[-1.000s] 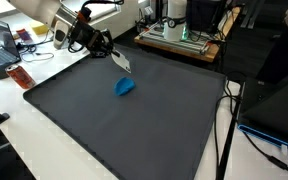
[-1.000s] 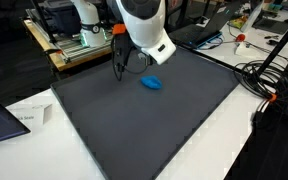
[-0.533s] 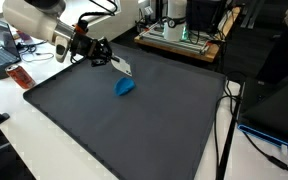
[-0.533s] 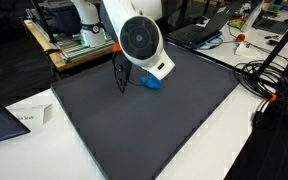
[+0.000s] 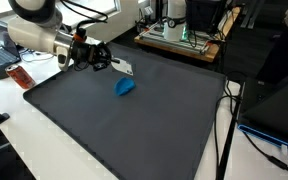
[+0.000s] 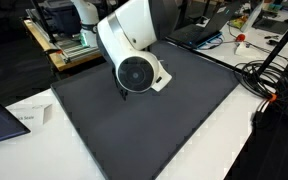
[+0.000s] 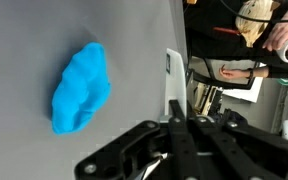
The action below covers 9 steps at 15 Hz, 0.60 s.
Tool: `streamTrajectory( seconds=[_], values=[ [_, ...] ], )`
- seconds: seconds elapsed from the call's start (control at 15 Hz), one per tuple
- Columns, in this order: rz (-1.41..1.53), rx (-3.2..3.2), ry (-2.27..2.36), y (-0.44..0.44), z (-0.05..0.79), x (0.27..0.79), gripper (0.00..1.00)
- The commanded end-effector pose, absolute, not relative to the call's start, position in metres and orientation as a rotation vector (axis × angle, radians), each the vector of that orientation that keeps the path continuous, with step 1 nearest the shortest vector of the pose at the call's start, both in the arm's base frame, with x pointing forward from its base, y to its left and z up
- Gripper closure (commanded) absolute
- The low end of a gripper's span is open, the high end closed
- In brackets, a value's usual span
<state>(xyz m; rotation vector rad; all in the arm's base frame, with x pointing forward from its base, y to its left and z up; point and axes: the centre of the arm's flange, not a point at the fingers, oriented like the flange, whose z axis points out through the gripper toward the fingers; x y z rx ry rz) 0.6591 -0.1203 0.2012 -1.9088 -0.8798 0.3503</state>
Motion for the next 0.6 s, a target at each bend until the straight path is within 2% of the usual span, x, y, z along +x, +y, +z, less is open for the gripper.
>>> streamTrajectory(
  seconds=[0.0, 0.53],
  values=[
    [0.342, -1.847, -0.849, -0.129, 0.190, 0.687, 0.99],
    [0.315, -1.909, -0.840, -0.126, 0.220, 0.675, 0.99]
  ],
)
